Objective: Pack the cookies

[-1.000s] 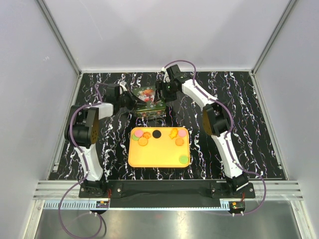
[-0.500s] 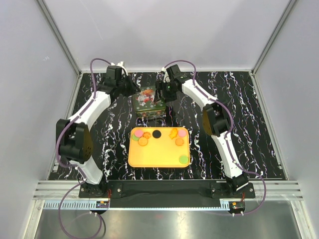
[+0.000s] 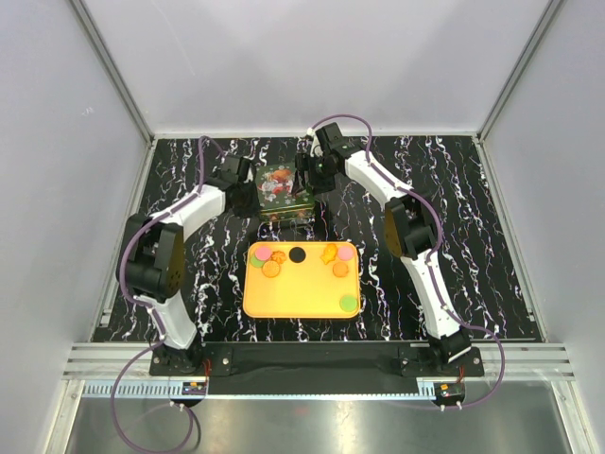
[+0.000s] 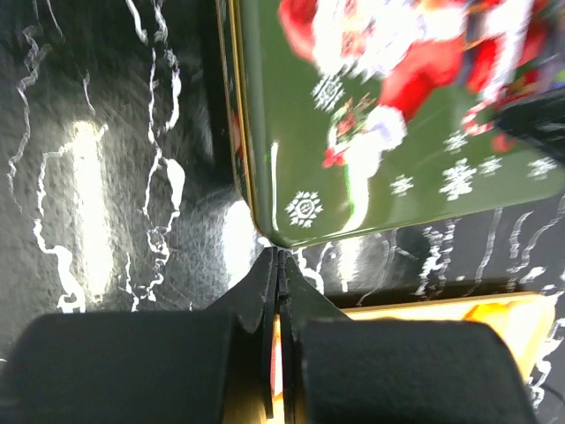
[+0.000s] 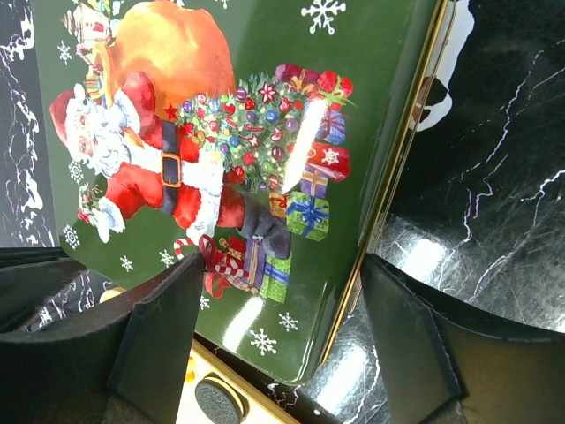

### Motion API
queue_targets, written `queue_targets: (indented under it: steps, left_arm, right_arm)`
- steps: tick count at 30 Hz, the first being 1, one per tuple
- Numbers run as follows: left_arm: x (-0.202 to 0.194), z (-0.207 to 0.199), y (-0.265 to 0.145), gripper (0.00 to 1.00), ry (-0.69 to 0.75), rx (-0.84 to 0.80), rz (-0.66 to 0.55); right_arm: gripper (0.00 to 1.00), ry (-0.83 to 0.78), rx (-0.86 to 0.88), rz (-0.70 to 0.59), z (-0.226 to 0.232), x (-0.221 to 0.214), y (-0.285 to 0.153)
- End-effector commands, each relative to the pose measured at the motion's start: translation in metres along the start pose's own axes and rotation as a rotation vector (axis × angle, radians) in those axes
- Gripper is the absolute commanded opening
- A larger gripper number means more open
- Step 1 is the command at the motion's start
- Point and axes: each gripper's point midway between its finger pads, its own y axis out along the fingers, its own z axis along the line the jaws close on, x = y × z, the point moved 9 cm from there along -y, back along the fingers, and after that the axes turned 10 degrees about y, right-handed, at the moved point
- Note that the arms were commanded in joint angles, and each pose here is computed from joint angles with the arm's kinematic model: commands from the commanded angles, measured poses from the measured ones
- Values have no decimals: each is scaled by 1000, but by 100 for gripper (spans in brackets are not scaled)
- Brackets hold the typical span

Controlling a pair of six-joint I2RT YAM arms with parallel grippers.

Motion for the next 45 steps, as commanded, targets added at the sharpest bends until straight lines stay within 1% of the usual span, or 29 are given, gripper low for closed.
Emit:
queue_targets:
  steps: [1, 8, 12, 16, 21, 25, 26, 28, 31, 38, 42, 43, 45]
  left_arm:
    - [0, -1, 6, 0, 26, 30, -21]
    - [16, -8, -11, 0, 32, 6, -66]
    - [34, -16, -30, 0, 38, -29, -131]
    - [44, -21, -37, 0, 28, -48, -170]
    - [44, -14, -21, 0, 30, 32, -130]
    - [24, -5, 9, 0, 32, 70, -36]
    - [12, -1, 20, 0, 29, 74, 9]
    - [-1, 2, 29, 0, 19, 72, 34]
    - [-3, 3, 32, 0, 17, 74, 33]
    - [18, -5, 12, 0, 32, 50, -26]
    - [38, -11, -6, 0, 39, 25, -94]
    - [46, -12, -14, 2, 40, 18, -123]
    - [54, -14, -22, 5, 39, -12, -143]
  right_arm:
    - [78, 6, -127, 80, -25, -22, 17]
    - [78, 3, -127, 79, -24, -23, 16]
    - [78, 4, -125, 79, -24, -23, 16]
    - [78, 4, -126, 80, -25, -23, 17]
    - [78, 7, -124, 87, -26, -25, 17]
    - [78, 4, -122, 85, -25, -25, 17]
    - [78, 3, -120, 85, -24, -25, 17]
    - [78, 3, -121, 85, -25, -24, 17]
    - [78, 0, -125, 86, -25, -24, 16]
    - [79, 1, -126, 78, -24, -23, 14]
    - [79, 4, -116, 68, -24, -20, 11]
    - [79, 8, -118, 68, -26, -21, 10]
    - [81, 1, -98, 27, -19, -14, 1]
